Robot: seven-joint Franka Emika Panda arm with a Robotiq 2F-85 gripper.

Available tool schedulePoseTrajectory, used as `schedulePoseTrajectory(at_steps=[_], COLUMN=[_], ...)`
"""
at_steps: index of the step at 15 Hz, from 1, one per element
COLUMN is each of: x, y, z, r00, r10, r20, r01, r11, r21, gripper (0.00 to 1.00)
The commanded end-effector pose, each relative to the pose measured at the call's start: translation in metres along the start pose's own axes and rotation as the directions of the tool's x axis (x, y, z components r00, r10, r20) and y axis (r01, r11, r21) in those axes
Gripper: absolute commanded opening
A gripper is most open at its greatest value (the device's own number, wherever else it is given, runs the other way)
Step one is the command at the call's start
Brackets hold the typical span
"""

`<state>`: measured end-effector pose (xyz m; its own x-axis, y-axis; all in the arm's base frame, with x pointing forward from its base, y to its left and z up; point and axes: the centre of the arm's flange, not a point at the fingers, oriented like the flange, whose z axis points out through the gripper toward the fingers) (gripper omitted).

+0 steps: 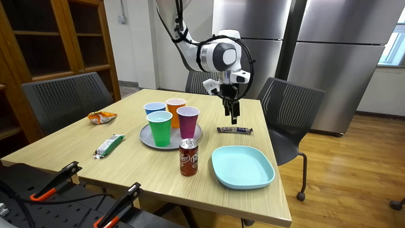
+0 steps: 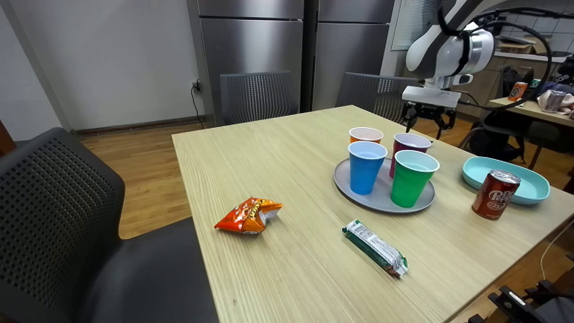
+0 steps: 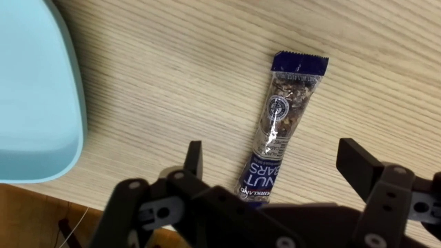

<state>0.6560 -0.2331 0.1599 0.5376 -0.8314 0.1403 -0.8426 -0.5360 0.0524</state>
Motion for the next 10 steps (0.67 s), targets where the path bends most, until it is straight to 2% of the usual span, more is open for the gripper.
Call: schedulePoseTrajectory(at_steps=[1, 10], x=[0.016, 0.024], y=[0.001, 0.0], z=[0.006, 0.037], r00=[0.998, 0.995], r10=[0.059, 0.084], r20=[0.024, 0.052], r01=[-0.059, -0.08], r11=[0.998, 0.995], r21=[-0.016, -0.06], gripper=[1.0, 1.0])
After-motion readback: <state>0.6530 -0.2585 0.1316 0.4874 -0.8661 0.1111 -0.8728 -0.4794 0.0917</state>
